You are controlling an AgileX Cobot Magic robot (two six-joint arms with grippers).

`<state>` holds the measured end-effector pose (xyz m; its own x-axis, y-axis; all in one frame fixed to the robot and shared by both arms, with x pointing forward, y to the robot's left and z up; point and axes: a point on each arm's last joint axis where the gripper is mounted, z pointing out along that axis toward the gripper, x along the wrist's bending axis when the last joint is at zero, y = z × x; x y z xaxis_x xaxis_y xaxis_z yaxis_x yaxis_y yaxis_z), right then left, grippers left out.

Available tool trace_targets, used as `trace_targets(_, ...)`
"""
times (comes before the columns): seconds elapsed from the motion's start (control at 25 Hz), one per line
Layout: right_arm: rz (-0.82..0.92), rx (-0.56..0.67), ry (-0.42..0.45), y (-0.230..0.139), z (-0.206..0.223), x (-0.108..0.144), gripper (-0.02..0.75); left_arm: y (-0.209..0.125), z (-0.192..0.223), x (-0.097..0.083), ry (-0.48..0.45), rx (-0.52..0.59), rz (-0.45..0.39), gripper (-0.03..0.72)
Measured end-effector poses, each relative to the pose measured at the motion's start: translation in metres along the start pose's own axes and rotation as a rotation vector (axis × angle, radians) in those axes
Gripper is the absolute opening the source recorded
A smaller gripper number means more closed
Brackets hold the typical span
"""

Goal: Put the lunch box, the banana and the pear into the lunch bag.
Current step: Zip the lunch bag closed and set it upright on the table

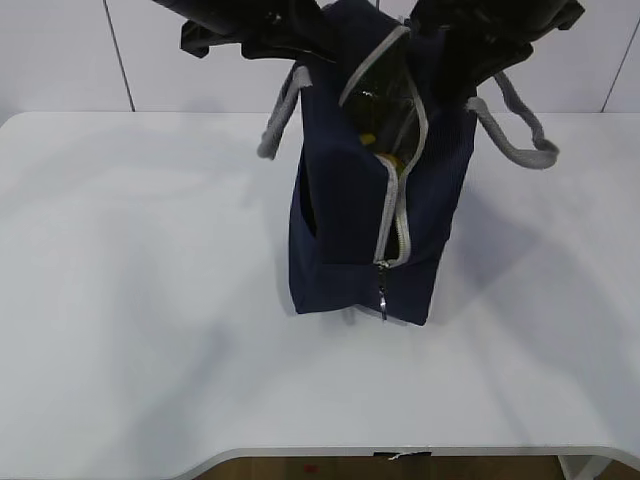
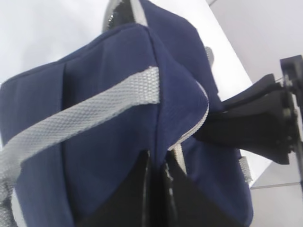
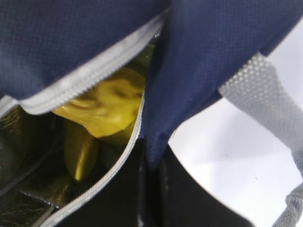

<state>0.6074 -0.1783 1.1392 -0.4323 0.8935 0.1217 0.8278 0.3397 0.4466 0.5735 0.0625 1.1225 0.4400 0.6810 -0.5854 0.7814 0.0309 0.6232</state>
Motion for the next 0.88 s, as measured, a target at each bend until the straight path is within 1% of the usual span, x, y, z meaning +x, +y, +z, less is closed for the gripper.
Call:
trace_targets(0.32, -0.01, 0.006, -0.035, -0.002, -0.002, -0.003, 0.008, -0.005, 0.014, 0.002, -0.009, 0.019, -0.025, -0.006)
trace_targets(0.52, -0.007, 0.014, -0.055, -0.003, -0.001, -0.008, 0.008, -0.01, 0.029, 0.011, 0.004, 0.043, -0.05, -0.006)
trace_targets(0.88, 0.008, 0.07, -0.044, -0.001, 0.028, -0.015, 0.008, -0.012, 0.039, 0.018, 0.01, 0.047, -0.074, -0.006)
